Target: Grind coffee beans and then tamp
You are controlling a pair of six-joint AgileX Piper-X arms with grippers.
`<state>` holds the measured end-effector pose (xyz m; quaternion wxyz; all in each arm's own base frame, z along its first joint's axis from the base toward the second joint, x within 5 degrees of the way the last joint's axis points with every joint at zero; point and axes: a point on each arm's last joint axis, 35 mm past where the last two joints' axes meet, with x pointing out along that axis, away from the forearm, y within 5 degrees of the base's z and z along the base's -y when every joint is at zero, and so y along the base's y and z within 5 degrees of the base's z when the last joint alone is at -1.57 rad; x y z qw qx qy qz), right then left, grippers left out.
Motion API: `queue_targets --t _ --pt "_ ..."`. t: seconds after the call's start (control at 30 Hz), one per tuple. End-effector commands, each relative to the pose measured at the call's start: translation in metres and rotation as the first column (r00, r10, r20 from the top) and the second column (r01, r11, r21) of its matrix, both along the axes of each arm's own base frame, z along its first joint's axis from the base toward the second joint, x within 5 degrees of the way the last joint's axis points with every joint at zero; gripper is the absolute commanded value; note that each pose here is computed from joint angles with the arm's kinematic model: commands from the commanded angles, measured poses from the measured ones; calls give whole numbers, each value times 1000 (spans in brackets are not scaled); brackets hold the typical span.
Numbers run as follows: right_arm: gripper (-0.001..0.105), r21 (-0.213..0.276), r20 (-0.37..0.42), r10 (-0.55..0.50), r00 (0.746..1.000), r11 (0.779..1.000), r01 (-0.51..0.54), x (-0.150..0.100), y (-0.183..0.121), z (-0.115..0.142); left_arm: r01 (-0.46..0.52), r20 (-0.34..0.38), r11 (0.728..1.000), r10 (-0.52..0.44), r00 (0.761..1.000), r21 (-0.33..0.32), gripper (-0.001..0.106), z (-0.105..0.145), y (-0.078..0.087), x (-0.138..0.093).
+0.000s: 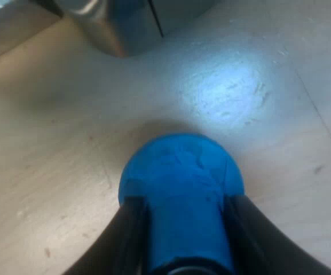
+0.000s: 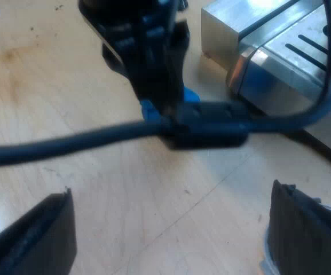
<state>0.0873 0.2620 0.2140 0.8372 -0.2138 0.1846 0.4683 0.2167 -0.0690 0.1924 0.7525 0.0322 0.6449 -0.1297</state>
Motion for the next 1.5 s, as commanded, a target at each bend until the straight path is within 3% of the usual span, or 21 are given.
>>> queue_targets --t 0.03,0.23,0.43,0.57,0.7,0.83,0.93,1.1,1.27,1.5 --pt "71 8 12 14 1000 1000 -15 0 2 3 4 33 1000 -3 999 -9 0 14 2 -8" --pt "71 1 10 15 1000 1000 -15 -2 -4 9 14 134 999 -9 991 -37 0 48 9 -31" --pt "71 -81 -12 11 1000 997 -12 -7 -23 17 38 185 996 -21 983 -86 0 70 13 -55" --pt "71 -152 27 -61 998 986 64 -10 -43 17 92 226 990 -66 972 -106 0 78 6 -67" --pt "71 -157 80 -124 989 978 136 -13 -63 8 163 217 967 -119 969 -196 0 83 -6 -77" --pt "71 -180 77 -122 990 974 135 -17 -78 -9 222 213 951 -176 961 -217 0 84 -17 -83" --pt "71 -164 79 -124 989 977 135 -19 -83 -23 282 229 932 -230 946 -226 0 85 -27 -88" --pt "71 -93 91 -130 987 986 138 -21 -90 -40 359 290 896 -281 915 -263 0 89 -44 -91" --pt "71 -101 89 -129 988 985 138 -22 -94 -48 417 352 860 -309 884 -292 0 93 -56 -92" --pt "71 -101 89 -129 988 985 138 -22 -94 -48 418 323 860 -323 890 -291 0 93 -75 -72"
